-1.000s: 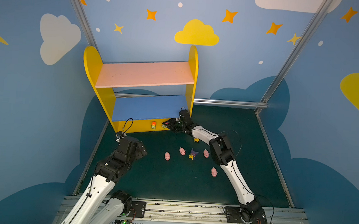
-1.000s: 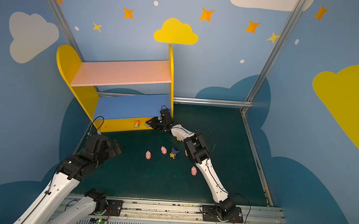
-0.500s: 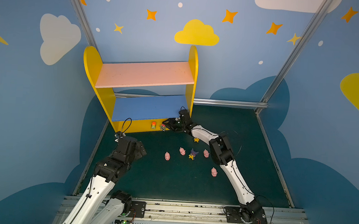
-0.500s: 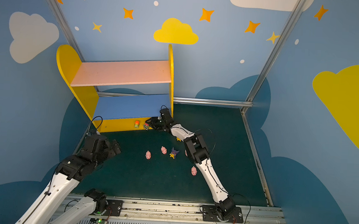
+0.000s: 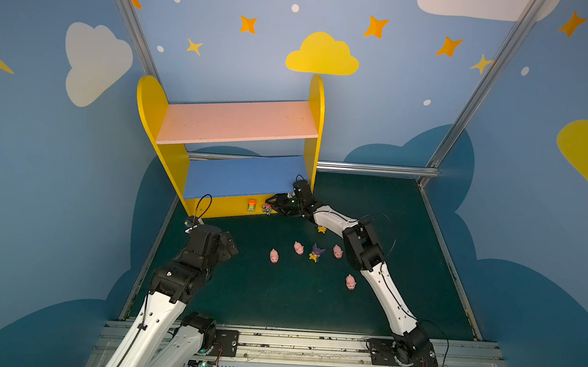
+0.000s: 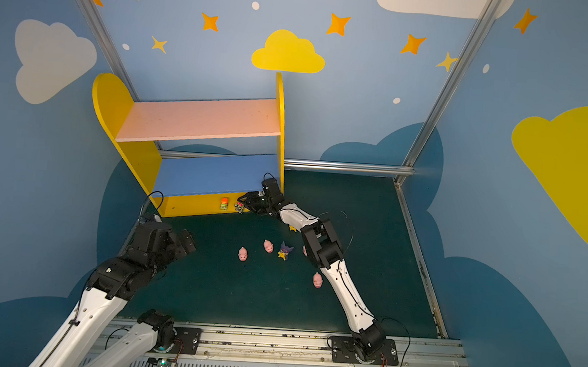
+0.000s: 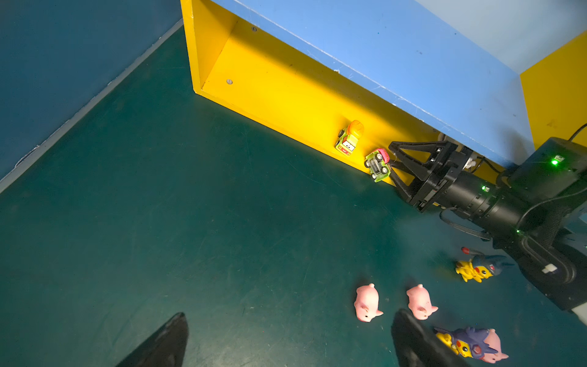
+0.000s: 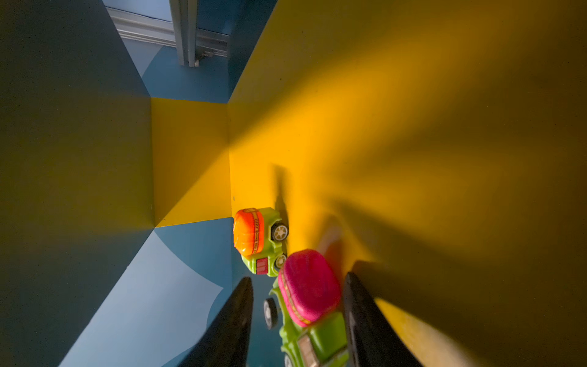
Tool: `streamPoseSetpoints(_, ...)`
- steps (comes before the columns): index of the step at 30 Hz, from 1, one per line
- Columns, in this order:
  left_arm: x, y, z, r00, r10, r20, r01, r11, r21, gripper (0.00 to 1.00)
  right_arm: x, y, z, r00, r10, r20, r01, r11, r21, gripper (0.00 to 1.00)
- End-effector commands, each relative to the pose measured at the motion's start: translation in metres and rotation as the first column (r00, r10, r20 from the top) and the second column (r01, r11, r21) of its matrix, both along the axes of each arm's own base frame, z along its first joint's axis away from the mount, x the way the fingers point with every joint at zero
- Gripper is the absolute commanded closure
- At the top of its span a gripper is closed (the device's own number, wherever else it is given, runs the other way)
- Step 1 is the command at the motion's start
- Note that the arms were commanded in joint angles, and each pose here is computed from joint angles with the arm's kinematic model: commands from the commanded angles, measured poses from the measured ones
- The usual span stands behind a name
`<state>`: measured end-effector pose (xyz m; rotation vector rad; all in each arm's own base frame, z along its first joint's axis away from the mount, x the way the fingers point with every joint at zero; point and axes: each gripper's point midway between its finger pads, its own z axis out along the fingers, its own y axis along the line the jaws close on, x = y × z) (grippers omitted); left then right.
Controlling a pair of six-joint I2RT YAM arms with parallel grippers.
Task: Organize plastic toys on shelves
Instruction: Place the plastic toy on the shelf.
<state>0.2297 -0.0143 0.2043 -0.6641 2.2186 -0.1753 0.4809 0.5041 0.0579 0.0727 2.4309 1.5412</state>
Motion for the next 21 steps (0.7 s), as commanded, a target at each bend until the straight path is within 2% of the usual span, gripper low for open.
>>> streamPoseSetpoints(1,-0.008,0.003,-0.006,1.0,0.006,-0.017,-0.006,1.0,0.0,0.0,-0.015,-0.005,-0.017,0.999,0.007,-0.033,-0.01,0.997,-0.081,0.53)
streamPoseSetpoints(21,-0.026,0.01,-0.001,1.0,0.029,0.009,-0.029,0.999,-0.016,0.0,-0.04,-0.004,-0.033,1.0,0.026,-0.016,-0.029,0.981,-0.192,0.62)
